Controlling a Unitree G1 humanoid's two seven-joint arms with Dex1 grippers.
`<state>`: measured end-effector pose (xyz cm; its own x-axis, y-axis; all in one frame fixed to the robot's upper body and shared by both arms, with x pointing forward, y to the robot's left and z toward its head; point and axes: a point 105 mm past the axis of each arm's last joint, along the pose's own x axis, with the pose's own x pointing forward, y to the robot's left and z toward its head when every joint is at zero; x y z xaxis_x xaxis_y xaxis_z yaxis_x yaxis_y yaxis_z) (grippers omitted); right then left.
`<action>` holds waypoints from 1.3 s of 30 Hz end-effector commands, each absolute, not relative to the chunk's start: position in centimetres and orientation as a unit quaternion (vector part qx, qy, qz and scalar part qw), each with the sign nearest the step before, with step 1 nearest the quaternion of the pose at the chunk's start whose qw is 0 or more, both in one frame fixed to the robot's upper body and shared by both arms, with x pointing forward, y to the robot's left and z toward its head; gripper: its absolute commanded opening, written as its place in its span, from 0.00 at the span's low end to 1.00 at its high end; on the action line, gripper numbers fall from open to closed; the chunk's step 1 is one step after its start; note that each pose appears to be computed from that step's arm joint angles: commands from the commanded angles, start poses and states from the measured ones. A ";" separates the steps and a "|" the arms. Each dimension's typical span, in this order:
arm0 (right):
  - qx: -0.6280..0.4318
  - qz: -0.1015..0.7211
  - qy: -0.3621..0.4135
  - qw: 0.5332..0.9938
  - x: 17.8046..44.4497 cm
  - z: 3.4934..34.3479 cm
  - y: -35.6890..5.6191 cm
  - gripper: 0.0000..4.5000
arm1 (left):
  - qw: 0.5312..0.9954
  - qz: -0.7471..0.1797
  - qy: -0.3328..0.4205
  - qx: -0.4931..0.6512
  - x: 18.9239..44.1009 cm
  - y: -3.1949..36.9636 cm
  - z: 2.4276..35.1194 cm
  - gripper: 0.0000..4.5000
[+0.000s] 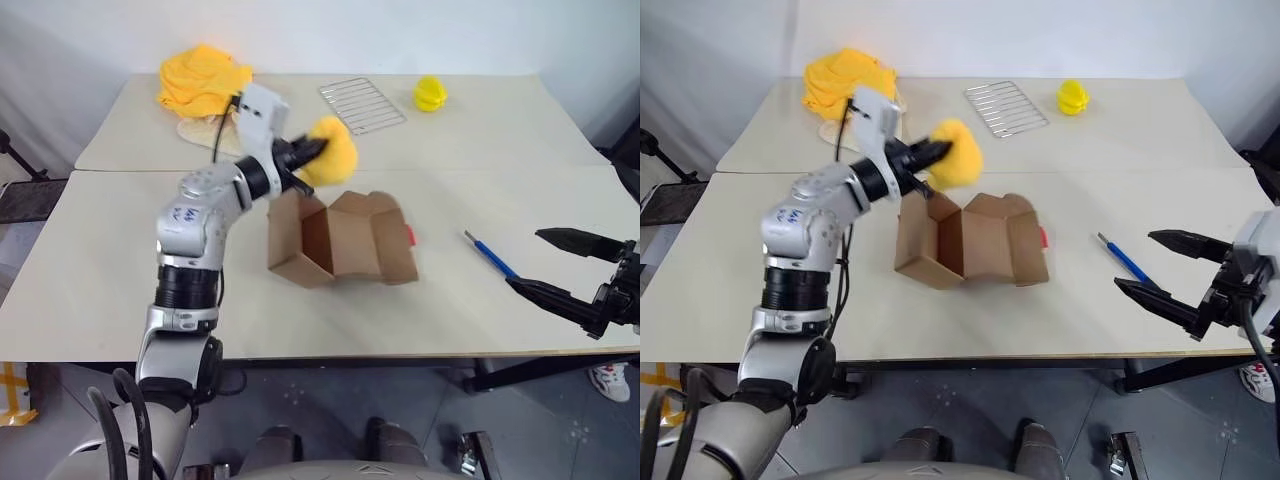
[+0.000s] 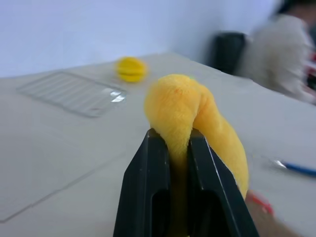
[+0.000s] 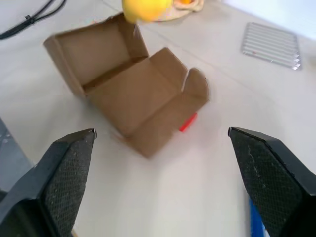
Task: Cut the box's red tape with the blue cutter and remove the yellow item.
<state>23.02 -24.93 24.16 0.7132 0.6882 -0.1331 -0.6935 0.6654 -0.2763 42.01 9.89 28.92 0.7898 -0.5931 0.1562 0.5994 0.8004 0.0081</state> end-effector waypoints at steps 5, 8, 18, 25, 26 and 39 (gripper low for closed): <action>-0.175 0.378 -0.017 0.909 24.1 25.2 -25.8 1.00 | 0.966 -0.240 -0.088 -0.046 43.0 13.5 31.4 0.00; -0.174 0.380 -0.023 0.908 24.6 25.1 -25.5 1.00 | 0.978 -0.183 -0.079 -0.062 43.4 16.0 31.2 0.00; -0.168 0.388 -0.016 0.906 25.0 24.7 -25.7 1.00 | 0.996 0.022 0.089 0.017 43.5 26.0 24.0 0.42; -0.169 0.397 -0.009 0.902 25.8 24.7 -25.9 1.00 | 0.981 0.054 0.183 0.026 41.3 27.9 20.8 0.91; -0.169 0.398 -0.007 0.901 26.0 24.7 -25.9 1.00 | 0.982 0.052 0.181 0.026 41.3 27.7 20.9 0.98; -0.170 0.418 0.010 0.892 27.1 24.5 -26.5 1.00 | 0.991 -0.103 0.037 0.073 37.9 27.0 26.2 0.99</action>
<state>27.25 -26.23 23.43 0.6498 0.7431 -0.1597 -0.7544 0.6047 -0.2556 38.80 27.39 23.01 0.9679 -0.1144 -0.2240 0.1358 0.9873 0.0826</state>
